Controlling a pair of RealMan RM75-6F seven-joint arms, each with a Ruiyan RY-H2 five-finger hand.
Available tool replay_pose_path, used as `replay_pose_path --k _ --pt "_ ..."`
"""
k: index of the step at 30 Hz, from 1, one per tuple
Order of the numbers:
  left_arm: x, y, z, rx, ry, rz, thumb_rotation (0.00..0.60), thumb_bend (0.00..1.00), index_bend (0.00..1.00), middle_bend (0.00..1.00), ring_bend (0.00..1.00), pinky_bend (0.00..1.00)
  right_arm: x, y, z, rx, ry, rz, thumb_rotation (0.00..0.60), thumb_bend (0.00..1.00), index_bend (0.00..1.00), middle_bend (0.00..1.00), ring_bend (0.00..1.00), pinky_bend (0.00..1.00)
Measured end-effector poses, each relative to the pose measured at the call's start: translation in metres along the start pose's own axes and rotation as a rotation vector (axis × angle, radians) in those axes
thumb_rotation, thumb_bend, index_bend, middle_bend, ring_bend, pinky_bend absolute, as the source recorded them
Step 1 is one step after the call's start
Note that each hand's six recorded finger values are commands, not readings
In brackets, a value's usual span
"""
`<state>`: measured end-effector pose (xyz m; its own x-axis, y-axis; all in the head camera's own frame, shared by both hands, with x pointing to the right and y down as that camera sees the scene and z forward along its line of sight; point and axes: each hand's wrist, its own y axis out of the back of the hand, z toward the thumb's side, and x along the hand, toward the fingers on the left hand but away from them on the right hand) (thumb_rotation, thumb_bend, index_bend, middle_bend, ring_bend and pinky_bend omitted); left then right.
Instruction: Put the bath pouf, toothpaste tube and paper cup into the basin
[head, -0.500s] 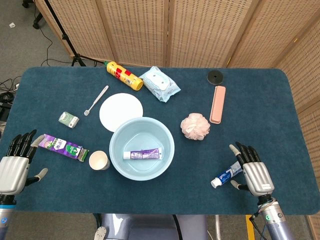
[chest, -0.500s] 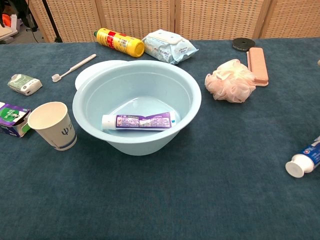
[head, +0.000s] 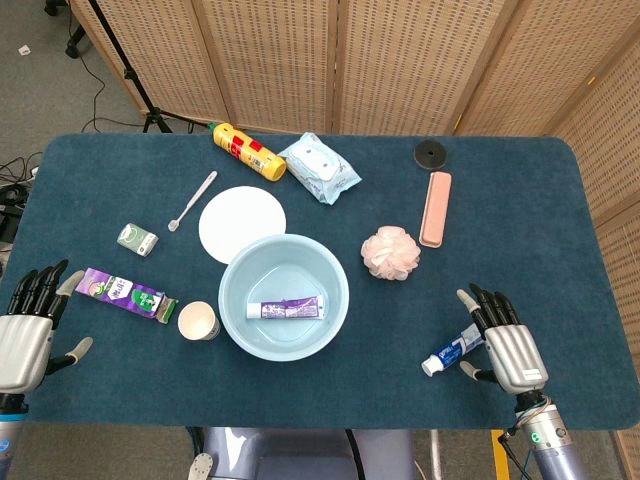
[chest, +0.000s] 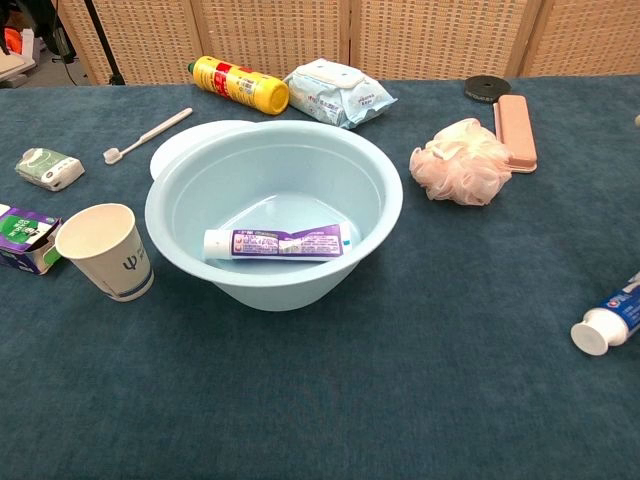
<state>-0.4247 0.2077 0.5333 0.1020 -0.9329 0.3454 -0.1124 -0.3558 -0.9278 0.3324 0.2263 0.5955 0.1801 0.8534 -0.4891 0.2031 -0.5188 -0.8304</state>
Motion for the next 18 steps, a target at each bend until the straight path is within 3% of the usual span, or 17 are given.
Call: replay_pose_path --k 10,18 --pt "0.001 0.000 -0.004 -0.004 0.011 -0.005 0.600 0.18 0.00 0.00 0.00 0.00 -0.010 0.000 0.007 -0.010 0.029 0.015 0.600 0.00 0.00 0.00 0.00 0.00" --pt "-0.002 0.003 -0.003 -0.010 0.006 0.001 0.600 0.18 0.00 0.00 0.00 0.00 -0.058 0.023 0.049 0.005 0.137 0.015 0.600 0.00 0.00 0.00 0.00 0.00"
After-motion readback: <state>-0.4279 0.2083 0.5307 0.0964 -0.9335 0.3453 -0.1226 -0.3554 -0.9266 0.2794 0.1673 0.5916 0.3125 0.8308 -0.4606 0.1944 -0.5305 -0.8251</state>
